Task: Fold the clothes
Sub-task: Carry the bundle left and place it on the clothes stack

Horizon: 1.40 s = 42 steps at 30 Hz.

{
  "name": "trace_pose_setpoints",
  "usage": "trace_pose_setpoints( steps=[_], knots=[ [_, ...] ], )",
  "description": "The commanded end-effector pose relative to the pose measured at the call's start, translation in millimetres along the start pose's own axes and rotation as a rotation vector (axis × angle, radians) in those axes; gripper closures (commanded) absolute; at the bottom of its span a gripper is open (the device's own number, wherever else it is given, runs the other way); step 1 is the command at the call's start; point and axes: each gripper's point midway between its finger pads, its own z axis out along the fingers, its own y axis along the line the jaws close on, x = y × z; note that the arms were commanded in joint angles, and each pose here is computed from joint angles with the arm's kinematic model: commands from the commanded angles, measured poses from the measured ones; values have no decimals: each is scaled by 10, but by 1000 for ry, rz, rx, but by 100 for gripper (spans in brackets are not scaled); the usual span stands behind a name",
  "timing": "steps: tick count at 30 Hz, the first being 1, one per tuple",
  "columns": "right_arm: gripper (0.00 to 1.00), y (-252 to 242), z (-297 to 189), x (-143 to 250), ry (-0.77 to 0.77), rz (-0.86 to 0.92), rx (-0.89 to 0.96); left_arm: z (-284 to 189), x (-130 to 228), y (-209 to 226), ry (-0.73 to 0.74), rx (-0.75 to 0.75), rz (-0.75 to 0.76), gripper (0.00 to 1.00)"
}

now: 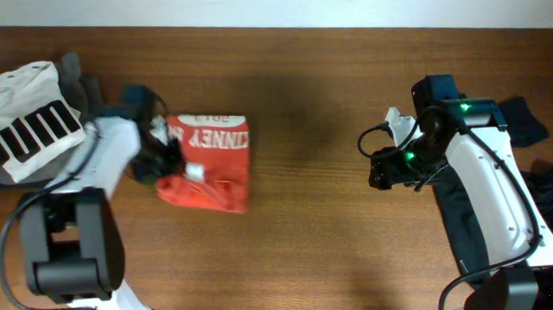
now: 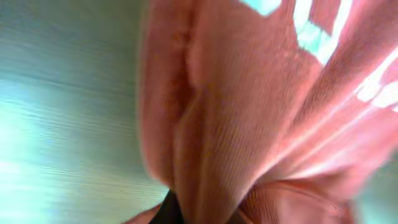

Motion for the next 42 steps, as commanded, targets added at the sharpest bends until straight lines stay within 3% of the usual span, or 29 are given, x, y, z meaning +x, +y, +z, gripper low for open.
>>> trace_pose_setpoints(
  steps=[1, 7, 15, 26, 30, 42],
  knots=[
    [28, 0, 16, 10, 9, -6, -6, -740, -615, 407, -231, -175, 107, 100],
    [28, 0, 16, 10, 9, -7, -6, -1544, -1183, 752, -459, -323, 159, 100],
    [28, 1, 16, 11, 9, -6, -6, -2187, -1546, 1178, -656, -496, 105, 100],
    [28, 1, 16, 12, 10, -6, -6, -2420, -1619, 1759, -731, -542, -22, 100],
    [28, 1, 16, 11, 9, -6, -6, -2449, -1636, 1928, -755, -493, -49, 99],
    [28, 5, 15, 40, 21, -3, -8, -2015, -1660, 2389, -661, -451, -112, 97]
  ],
)
